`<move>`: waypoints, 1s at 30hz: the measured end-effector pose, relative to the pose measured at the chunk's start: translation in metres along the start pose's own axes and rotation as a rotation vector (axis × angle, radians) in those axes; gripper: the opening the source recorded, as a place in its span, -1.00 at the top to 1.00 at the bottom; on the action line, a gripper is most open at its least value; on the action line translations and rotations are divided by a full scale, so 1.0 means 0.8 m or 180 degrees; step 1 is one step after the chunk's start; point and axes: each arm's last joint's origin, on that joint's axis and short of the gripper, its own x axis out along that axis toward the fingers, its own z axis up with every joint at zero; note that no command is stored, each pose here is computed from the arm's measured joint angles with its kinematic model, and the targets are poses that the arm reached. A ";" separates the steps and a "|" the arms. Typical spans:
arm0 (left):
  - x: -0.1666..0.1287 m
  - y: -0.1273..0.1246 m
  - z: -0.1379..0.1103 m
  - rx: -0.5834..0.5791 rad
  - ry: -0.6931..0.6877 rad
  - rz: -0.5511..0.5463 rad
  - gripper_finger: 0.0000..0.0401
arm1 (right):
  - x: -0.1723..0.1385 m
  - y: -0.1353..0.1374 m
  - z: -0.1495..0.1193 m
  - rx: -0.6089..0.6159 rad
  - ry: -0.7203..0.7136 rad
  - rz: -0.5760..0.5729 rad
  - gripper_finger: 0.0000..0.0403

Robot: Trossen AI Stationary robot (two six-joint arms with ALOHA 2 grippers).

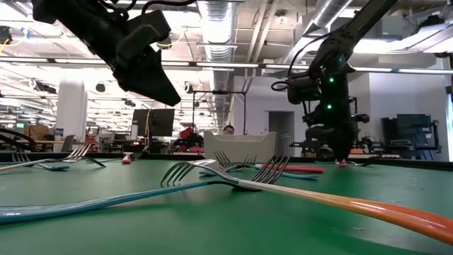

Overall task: Sort silverware by color (type)
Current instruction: Put the blue fork into the white bin

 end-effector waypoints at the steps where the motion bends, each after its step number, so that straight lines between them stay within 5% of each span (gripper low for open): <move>1: 0.000 0.000 0.000 -0.0002 -0.0008 0.0016 0.25 | -0.002 -0.001 0.000 -0.0019 -0.0013 0.0005 0.38; 15: -0.001 -0.001 0.001 -0.0122 -0.0048 0.0034 0.25 | -0.008 -0.010 0.002 0.0136 -0.0043 0.0109 0.43; 30: -0.004 -0.005 -0.001 -0.0082 -0.0101 0.0095 0.25 | 0.006 -0.059 0.008 0.0525 0.0150 -0.0333 0.47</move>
